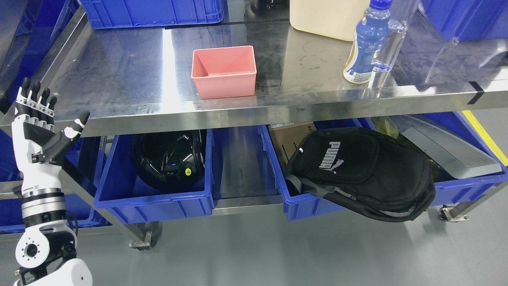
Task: Place storage box into left shelf container
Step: 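Raise the left hand and reach toward the pink box on the table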
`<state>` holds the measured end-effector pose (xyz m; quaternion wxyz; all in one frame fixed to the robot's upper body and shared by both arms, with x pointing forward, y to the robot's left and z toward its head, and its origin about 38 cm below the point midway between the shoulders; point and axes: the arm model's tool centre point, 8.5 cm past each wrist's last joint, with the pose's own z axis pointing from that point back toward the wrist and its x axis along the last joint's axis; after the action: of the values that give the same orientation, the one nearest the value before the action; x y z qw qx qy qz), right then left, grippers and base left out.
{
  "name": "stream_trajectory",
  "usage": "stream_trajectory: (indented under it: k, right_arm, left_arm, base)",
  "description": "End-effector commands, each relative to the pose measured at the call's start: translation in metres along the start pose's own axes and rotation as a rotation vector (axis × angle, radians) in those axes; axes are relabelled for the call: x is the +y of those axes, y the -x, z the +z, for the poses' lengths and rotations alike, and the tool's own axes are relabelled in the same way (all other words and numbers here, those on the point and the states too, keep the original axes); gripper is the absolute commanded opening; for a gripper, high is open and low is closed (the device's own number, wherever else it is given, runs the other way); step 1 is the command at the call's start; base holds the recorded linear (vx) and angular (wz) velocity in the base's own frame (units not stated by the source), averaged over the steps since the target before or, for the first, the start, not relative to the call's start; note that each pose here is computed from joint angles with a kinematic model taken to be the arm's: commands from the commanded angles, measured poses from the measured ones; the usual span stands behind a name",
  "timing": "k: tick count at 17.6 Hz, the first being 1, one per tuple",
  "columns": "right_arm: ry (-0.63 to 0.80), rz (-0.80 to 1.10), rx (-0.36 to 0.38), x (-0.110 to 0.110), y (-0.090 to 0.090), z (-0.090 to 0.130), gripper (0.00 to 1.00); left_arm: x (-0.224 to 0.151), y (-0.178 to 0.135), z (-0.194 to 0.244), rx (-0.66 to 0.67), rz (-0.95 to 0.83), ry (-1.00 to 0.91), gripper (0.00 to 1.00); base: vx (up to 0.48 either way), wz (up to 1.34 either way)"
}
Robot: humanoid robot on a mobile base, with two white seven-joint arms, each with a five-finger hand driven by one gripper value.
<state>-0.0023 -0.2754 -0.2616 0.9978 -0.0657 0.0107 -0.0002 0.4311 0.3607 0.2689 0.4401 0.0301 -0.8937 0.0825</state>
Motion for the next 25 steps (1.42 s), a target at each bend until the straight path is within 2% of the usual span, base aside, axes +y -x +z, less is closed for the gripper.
stream_trajectory:
  k: [1,5,10,12,15,18,22,25]
  right_arm:
    - [0.018,-0.006,-0.017,-0.011,-0.006,-0.001,1.0]
    - [0.018,-0.006,-0.017,-0.011,-0.006,-0.001,1.0]
    - [0.018,-0.006,-0.017,-0.011,-0.006,-0.001,1.0]
    - [0.018,-0.006,-0.017,-0.011,-0.006,-0.001,1.0]
    - [0.018,-0.006,-0.017,-0.011,-0.006,-0.001,1.0]
    - [0.018,-0.006,-0.017,-0.011,-0.006,-0.001,1.0]
    - [0.018,-0.006,-0.017,-0.011,-0.006,-0.001,1.0]
    - [0.018,-0.006,-0.017,-0.011,-0.006,-0.001,1.0]
  left_arm:
    - [0.0,-0.004,-0.003,-0.003,-0.018,0.072,1.0]
    - [-0.001,-0.013,-0.015,-0.011,-0.02,0.154,1.0]
    - [0.028,-0.099,-0.086,-0.165,-0.18,0.213,1.0]
    - [0.0,-0.118,-0.118,-0.157,-0.3,0.4,0.99]
    - [-0.053,-0.113,-0.148,-0.064,-0.508,0.728,0.99]
    - [-0.095,-0.097,-0.164,0.025,-0.657,0.903,0.99]
    - [-0.155,-0.034,-0.148,0.195,-0.809,1.148,0.99]
    - [-0.207,-0.012,-0.143,0.252,-0.852,1.274,0.99]
  base:
    - [0.0,0.0]
    - [0.0,0.0]
    - [0.0,0.0]
    - [0.0,0.0]
    - [0.0,0.0]
    - [0.0,0.0]
    - [0.0,0.0]
    - [0.0,0.0]
